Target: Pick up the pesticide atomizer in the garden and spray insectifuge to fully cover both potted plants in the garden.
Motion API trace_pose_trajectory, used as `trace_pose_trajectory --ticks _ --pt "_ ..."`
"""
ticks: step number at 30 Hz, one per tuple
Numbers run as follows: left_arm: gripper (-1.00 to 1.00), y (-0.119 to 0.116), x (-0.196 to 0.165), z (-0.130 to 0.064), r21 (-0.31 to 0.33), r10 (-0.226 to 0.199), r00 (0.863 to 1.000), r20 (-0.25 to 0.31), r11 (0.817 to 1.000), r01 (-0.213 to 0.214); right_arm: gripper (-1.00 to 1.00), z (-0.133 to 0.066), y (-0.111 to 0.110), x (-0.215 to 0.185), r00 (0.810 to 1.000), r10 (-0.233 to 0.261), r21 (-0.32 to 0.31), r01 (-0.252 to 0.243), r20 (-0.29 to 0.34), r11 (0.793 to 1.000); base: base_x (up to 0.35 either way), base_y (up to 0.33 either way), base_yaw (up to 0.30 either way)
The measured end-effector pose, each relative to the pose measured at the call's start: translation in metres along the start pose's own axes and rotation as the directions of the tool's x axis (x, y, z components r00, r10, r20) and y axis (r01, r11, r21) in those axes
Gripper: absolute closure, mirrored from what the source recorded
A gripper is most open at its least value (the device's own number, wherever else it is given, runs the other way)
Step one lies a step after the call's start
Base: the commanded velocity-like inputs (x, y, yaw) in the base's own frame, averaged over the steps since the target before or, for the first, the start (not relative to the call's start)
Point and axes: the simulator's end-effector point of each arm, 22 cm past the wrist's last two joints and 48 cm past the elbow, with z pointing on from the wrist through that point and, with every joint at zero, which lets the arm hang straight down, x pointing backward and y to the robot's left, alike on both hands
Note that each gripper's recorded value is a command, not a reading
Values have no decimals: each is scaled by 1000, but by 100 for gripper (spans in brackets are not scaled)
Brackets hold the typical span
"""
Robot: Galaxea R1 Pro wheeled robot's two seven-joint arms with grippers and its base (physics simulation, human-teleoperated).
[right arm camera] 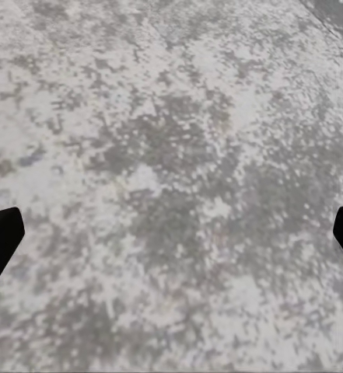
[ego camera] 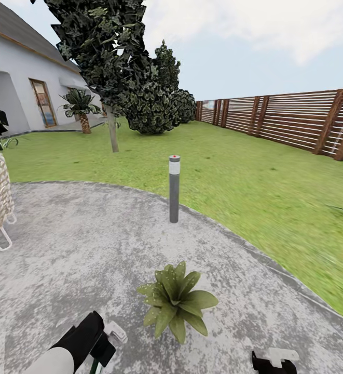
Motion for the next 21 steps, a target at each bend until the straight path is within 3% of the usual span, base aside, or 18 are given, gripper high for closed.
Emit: trace_pose_trajectory --ticks 11,14,21 --pt "100 0 -2 0 0 1 1000 3 1000 -1 -100 0 3 0 1000 2 -4 -2 -1 1000 0 -261 86" --pt "100 0 -1 -1 0 -1 1000 2 1000 1 -100 0 3 0 1000 2 -4 -2 1 1000 0 -29 36" --pt "100 0 -2 -1 -1 0 1000 3 1000 0 -100 0 4 0 1000 2 -4 -2 0 1000 0 0 265"
